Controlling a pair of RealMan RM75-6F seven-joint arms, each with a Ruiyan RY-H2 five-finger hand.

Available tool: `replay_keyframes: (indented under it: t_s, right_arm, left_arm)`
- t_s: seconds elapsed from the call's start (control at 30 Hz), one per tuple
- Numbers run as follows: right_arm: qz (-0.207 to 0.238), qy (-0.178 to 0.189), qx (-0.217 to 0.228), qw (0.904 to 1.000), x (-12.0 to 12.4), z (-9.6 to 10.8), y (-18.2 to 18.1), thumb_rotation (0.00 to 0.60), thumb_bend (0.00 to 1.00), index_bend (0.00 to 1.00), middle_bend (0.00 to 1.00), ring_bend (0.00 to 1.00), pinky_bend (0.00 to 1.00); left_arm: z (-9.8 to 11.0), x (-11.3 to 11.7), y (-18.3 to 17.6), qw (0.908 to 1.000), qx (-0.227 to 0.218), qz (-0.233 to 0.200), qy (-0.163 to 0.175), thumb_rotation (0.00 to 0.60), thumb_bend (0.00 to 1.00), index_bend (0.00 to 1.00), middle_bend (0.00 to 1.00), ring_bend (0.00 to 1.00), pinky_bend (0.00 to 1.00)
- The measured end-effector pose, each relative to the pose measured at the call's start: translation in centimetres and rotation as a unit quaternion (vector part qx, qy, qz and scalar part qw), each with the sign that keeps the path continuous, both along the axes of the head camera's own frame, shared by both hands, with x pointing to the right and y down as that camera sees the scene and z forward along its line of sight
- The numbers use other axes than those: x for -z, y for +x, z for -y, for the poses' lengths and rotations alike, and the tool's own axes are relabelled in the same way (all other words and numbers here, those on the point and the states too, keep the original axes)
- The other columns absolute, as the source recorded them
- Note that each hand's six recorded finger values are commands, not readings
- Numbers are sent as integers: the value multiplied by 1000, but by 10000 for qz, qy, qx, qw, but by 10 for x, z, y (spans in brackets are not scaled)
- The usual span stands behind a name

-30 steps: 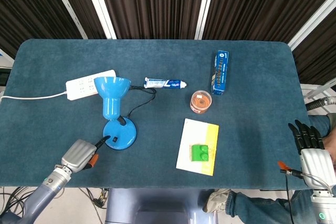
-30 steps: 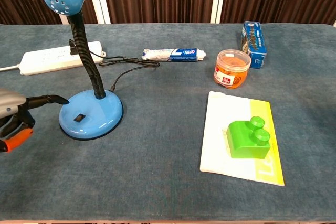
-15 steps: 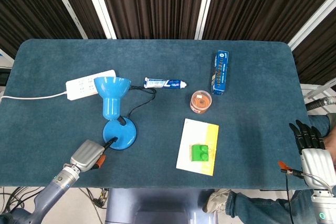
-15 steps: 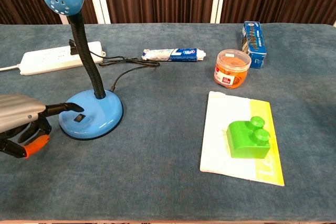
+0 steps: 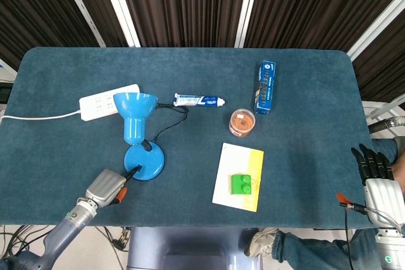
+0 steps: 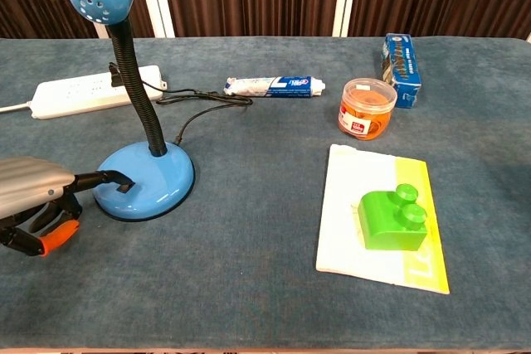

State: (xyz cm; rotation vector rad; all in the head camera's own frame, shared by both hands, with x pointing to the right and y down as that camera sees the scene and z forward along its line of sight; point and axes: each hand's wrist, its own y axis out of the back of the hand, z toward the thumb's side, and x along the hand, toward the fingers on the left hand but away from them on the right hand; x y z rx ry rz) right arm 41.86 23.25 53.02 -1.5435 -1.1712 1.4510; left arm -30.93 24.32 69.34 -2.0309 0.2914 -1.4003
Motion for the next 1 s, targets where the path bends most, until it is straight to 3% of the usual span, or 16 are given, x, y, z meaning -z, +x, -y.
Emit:
replay_keyframes:
  t_s: [1.0]
  right_arm:
    - [-2,38,-143,9999,0,0,1,600,109,0,18,38,0]
  left_arm:
    - [-4,-12,-4,9998,-6,63,-203,600,610,51,703,656,711]
